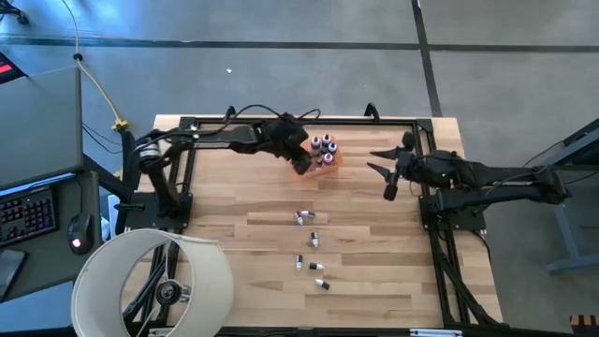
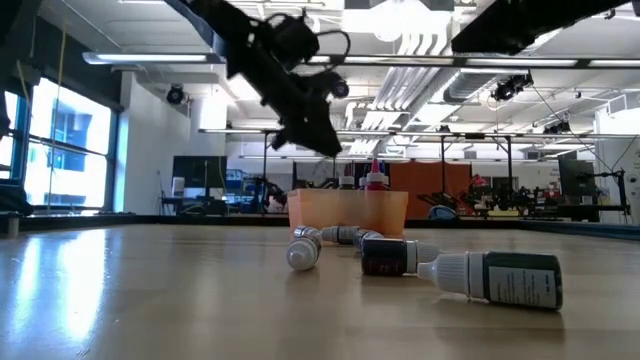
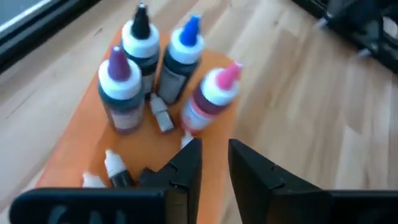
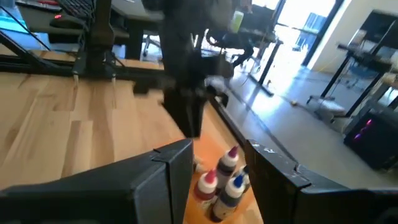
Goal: Pick & Place food coloring
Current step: Put the small blue food coloring bottle into the orange bin
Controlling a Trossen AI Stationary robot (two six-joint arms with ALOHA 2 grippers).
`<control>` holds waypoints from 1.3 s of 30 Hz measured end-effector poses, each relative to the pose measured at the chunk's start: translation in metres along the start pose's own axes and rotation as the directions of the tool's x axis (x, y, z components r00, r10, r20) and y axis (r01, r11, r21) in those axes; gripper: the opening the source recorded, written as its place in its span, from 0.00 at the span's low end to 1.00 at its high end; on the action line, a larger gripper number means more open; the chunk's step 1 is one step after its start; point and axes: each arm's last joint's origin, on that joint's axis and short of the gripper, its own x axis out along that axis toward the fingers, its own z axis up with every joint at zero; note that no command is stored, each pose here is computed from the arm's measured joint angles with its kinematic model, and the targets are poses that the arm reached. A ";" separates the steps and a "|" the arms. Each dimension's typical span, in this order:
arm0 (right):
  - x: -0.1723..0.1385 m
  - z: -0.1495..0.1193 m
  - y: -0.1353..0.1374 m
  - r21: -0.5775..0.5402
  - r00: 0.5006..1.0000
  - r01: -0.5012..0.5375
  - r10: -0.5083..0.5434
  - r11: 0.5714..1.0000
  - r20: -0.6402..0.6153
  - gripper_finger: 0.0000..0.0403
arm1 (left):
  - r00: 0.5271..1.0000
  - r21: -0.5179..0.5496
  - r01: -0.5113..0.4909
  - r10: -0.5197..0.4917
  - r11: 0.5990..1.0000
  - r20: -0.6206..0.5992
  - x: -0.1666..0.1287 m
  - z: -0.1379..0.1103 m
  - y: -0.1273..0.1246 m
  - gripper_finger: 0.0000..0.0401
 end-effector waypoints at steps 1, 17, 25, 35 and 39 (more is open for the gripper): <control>0.003 -0.003 0.002 0.003 1.000 -0.005 0.005 1.000 -0.007 0.35 | 1.000 0.013 -0.008 0.008 1.000 -0.010 -0.007 -0.001 -0.005 0.18; 0.108 -0.053 0.059 -0.025 0.965 -0.261 0.260 0.965 -0.042 0.35 | 0.932 0.225 -0.340 0.359 0.913 -0.048 -0.089 -0.037 -0.077 0.15; 0.139 -0.084 0.079 0.136 0.954 -0.286 0.295 0.949 -0.054 0.35 | 0.889 0.196 -0.457 0.452 0.868 0.071 -0.136 -0.075 -0.075 0.15; 0.166 -0.121 0.134 0.224 0.912 -0.329 0.371 0.917 -0.177 0.35 | 0.938 0.170 -0.332 0.305 0.928 0.165 -0.127 -0.119 -0.053 0.15; 0.177 -0.133 0.151 0.177 0.934 -0.240 0.276 0.955 -0.228 0.35 | 0.953 0.204 -0.289 0.260 0.935 0.157 -0.124 -0.123 -0.053 0.15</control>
